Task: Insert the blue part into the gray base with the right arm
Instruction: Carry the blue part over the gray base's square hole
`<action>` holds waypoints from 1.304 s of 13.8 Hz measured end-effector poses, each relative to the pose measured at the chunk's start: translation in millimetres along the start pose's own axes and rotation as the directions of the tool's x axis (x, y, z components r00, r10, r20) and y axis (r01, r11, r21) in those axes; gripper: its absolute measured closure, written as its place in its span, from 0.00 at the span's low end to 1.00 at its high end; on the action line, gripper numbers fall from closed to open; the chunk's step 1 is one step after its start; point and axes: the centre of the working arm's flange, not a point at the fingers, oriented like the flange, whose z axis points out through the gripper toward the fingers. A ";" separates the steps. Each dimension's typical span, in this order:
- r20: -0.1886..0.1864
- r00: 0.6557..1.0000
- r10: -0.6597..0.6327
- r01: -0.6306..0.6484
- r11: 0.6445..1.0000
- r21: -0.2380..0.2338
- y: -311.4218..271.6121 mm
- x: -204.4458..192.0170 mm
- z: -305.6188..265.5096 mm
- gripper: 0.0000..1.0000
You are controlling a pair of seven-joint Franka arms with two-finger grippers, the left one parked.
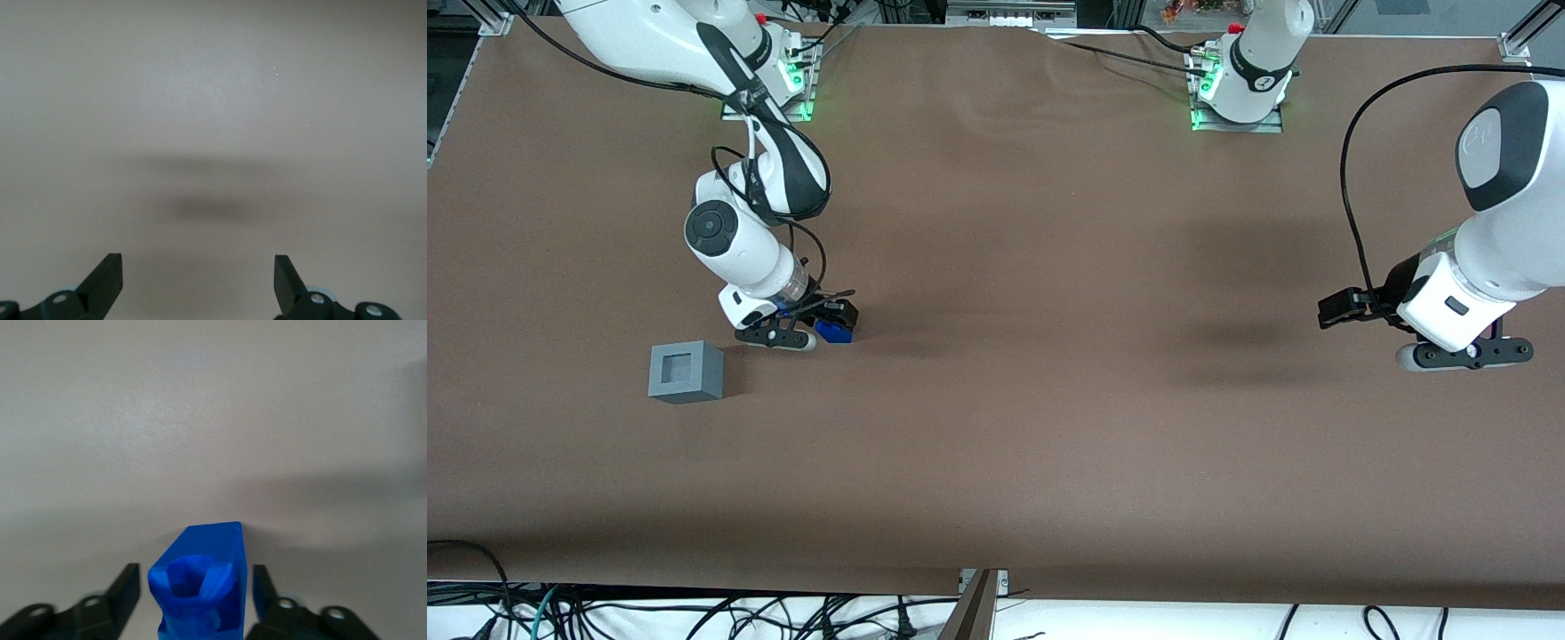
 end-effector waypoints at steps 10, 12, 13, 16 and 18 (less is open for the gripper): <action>0.078 0.983 -0.166 0.174 0.979 -0.107 70.8 79.9 -101.6 0.49; 0.095 0.972 -0.214 0.225 0.968 -0.115 101.5 99.0 -126.7 0.49; 0.101 0.966 -0.236 0.247 0.962 -0.113 121.6 107.5 -135.7 0.49; 0.112 0.954 -0.280 0.291 0.951 -0.104 187.1 122.5 -145.4 0.49; 0.120 0.955 -0.272 0.283 0.954 -0.094 209.5 124.7 -141.4 0.49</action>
